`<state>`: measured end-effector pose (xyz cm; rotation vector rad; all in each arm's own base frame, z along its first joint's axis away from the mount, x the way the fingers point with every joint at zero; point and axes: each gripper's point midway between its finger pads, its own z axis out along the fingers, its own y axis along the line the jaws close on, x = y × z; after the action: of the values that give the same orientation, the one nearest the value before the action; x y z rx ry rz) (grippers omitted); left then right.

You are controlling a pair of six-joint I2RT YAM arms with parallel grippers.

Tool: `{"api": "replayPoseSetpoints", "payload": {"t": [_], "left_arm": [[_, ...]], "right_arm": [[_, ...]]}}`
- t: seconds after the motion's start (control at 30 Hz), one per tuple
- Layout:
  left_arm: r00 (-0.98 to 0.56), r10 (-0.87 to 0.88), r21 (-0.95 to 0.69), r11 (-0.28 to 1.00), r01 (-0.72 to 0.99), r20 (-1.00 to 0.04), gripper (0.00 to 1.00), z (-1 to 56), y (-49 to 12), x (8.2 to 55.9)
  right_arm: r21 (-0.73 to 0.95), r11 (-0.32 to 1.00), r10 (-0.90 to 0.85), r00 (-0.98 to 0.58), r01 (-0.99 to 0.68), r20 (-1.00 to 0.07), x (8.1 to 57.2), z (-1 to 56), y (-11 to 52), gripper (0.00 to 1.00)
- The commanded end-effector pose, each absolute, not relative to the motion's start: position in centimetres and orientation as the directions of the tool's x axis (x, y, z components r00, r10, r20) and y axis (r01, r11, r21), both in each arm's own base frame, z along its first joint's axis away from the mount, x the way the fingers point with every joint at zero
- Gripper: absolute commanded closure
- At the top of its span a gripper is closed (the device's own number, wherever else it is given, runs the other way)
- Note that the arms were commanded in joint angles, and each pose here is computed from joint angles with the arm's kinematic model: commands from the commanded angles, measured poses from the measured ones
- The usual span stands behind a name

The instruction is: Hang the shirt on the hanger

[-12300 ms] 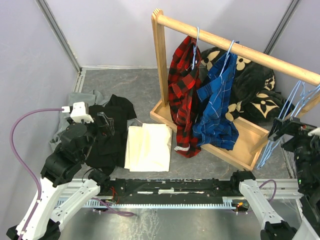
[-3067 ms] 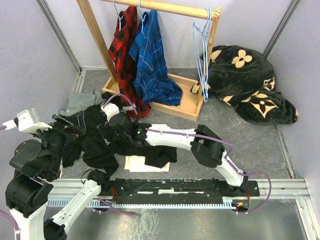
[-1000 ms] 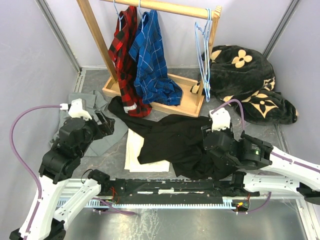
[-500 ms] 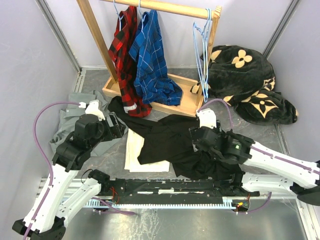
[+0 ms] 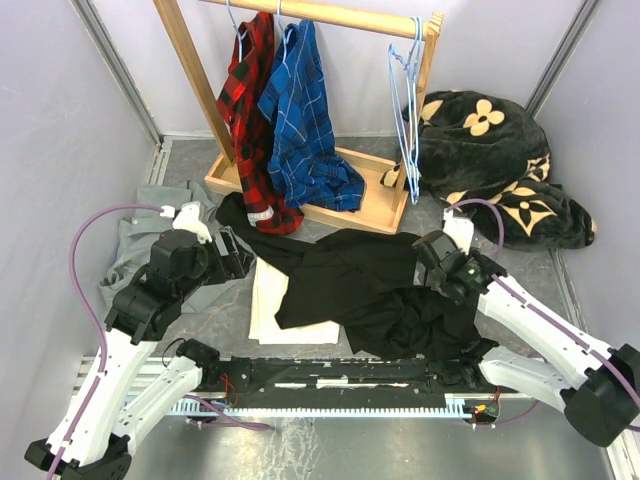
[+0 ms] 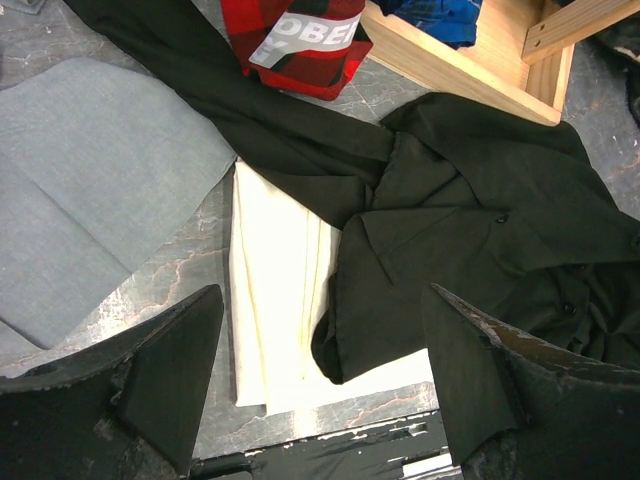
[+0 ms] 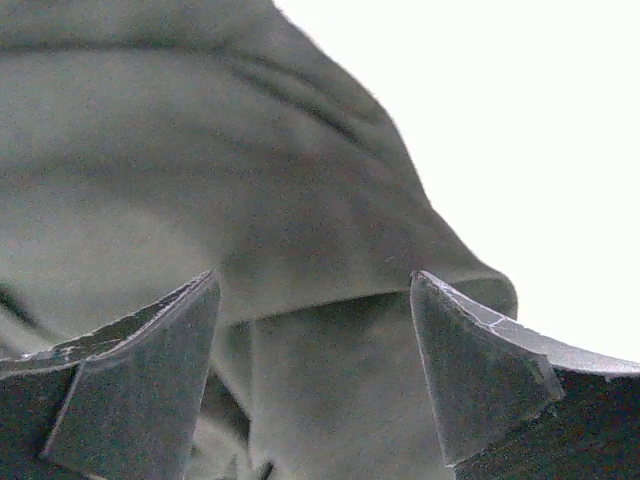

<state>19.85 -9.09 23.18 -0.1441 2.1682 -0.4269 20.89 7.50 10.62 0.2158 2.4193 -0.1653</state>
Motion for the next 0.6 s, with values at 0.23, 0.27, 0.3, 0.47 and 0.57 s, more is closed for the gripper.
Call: {"api": "replayPoseSetpoints", "payload": {"t": [0.23, 0.27, 0.3, 0.47, 0.57], "left_arm": [[-0.567, -0.253, -0.366, 0.926, 0.091, -0.784, 0.14, 24.2, -9.5, 20.1], [-0.567, -0.253, -0.365, 0.927, 0.091, -0.784, 0.14, 24.1, -9.5, 20.1], [-0.565, -0.254, -0.365, 0.927, 0.090, -0.785, 0.14, 24.1, -9.5, 20.1], [-0.567, -0.248, -0.359, 0.929, 0.091, -0.785, 0.14, 24.1, -9.5, 20.1], [-0.568, -0.246, -0.357, 0.930, 0.090, -0.785, 0.14, 24.0, -9.4, 20.1]], "right_arm": [[0.321, 0.946, 0.201, -0.865, 0.049, -0.459, 22.7, 5.6, 13.9, 0.16], [0.346, 0.937, 0.202, -0.872, 0.041, -0.446, 22.5, 5.4, 14.4, 0.18], [0.356, 0.934, 0.205, -0.874, 0.040, -0.440, 22.3, 5.3, 14.5, 0.22], [0.283, 0.951, 0.264, -0.814, 0.128, -0.517, 22.4, 7.4, 11.4, 0.91], [0.225, 0.948, 0.318, -0.693, 0.225, -0.647, 22.4, 12.3, 7.7, 1.00]]}}
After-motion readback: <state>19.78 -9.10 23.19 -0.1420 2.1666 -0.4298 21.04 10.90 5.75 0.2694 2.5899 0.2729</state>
